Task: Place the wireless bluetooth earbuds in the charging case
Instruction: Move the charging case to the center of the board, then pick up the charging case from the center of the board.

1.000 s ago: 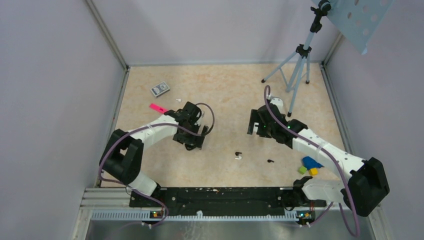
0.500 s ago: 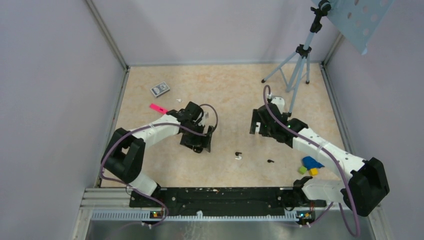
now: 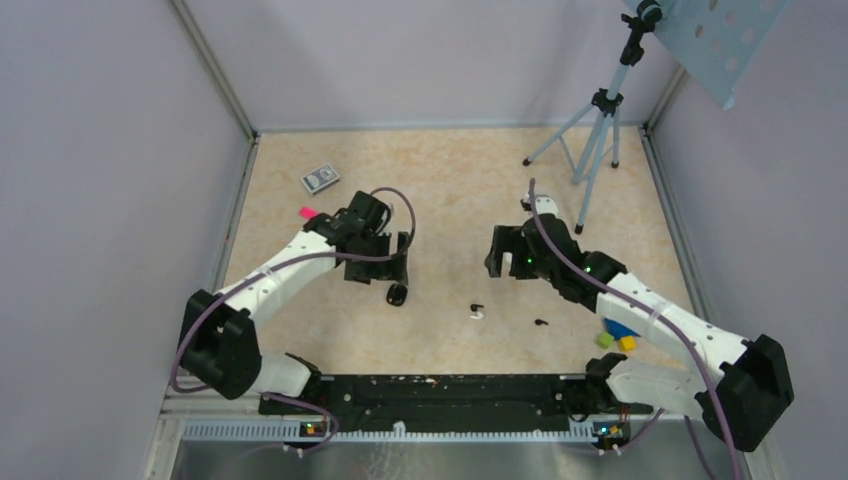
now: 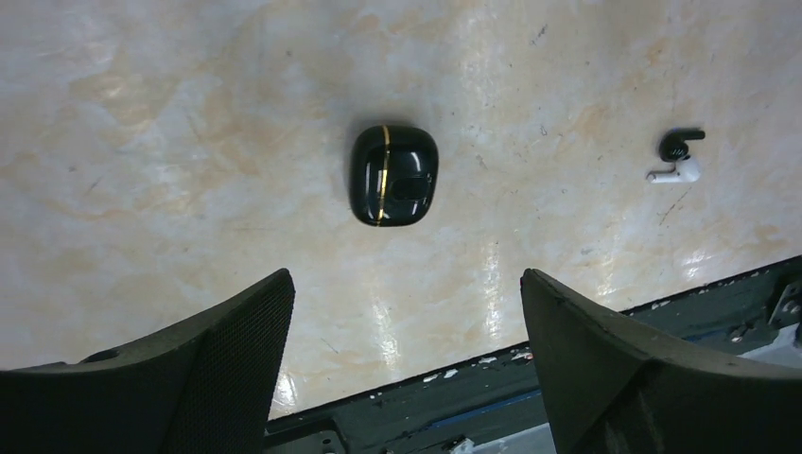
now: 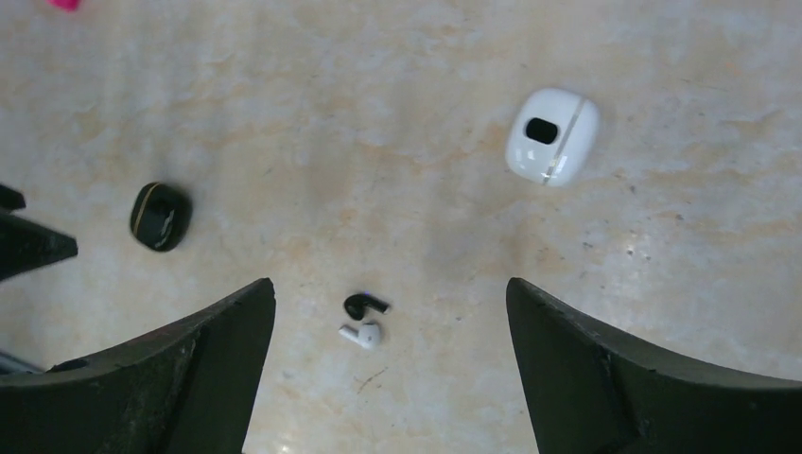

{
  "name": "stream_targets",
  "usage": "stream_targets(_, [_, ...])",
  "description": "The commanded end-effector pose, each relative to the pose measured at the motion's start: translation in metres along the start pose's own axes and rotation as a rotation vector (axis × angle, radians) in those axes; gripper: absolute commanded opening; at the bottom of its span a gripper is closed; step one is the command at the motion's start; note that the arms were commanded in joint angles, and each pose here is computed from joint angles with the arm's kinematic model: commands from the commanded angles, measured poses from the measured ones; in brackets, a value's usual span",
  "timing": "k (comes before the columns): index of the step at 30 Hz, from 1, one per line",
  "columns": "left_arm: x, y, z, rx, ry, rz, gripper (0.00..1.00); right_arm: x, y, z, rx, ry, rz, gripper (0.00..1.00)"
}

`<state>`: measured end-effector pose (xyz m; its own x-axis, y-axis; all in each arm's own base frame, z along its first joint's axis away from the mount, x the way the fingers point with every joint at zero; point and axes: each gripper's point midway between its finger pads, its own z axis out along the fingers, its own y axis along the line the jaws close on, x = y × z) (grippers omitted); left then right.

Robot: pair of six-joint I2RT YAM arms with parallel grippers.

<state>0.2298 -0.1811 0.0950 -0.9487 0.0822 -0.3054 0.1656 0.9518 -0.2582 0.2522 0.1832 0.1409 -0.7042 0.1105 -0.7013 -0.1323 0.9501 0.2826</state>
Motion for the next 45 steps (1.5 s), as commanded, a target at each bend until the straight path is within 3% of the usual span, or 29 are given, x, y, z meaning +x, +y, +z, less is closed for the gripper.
stream_targets(1, [-0.001,0.015,-0.024,-0.019,-0.033,-0.115,0.94,-0.013,0.053,-0.012,-0.222,-0.081,-0.136,0.90])
stream_targets(5, [0.020,0.007,-0.018,0.023,0.051,-0.270,0.96,-0.003,0.081,-0.015,-0.313,-0.110,-0.287,0.89])
stream_targets(9, [0.012,0.001,-0.022,0.115,0.029,-0.352,0.99,0.010,0.119,-0.022,-0.463,-0.184,-0.477,0.88])
stream_targets(12, [0.005,0.008,-0.026,0.219,0.027,-0.377,0.99,0.016,0.129,-0.017,-0.487,-0.186,-0.523,0.88])
stream_targets(14, [0.006,0.015,-0.023,0.215,0.050,-0.353,0.98,0.018,0.134,-0.012,-0.486,-0.158,-0.506,0.89])
stream_targets(18, [0.009,0.014,-0.003,0.137,0.052,-0.189,0.86,0.019,0.141,-0.006,-0.489,-0.139,-0.451,0.90])
stream_targets(23, [0.000,0.002,0.008,0.034,0.004,-0.041,0.95,0.018,0.135,-0.001,-0.430,-0.059,-0.362,0.91])
stream_targets(27, [0.000,0.008,0.026,-0.062,-0.016,-0.005,0.91,0.011,0.118,-0.001,-0.379,-0.091,-0.293,0.92])
stream_targets(31, [-0.007,0.002,0.040,-0.036,-0.087,0.037,0.83,-0.001,0.094,-0.002,-0.330,-0.099,-0.199,0.92])
stream_targets(36, [-0.005,0.011,0.058,-0.117,-0.058,0.065,0.80,-0.019,0.063,-0.007,-0.227,-0.159,-0.135,0.92])
stream_targets(41, [0.003,0.008,0.068,-0.120,-0.025,0.102,0.70,-0.025,0.046,-0.011,-0.183,-0.183,-0.057,0.93])
stream_targets(45, [0.004,-0.001,0.071,-0.105,-0.019,0.104,0.52,-0.021,0.042,-0.010,-0.171,-0.169,-0.030,0.93])
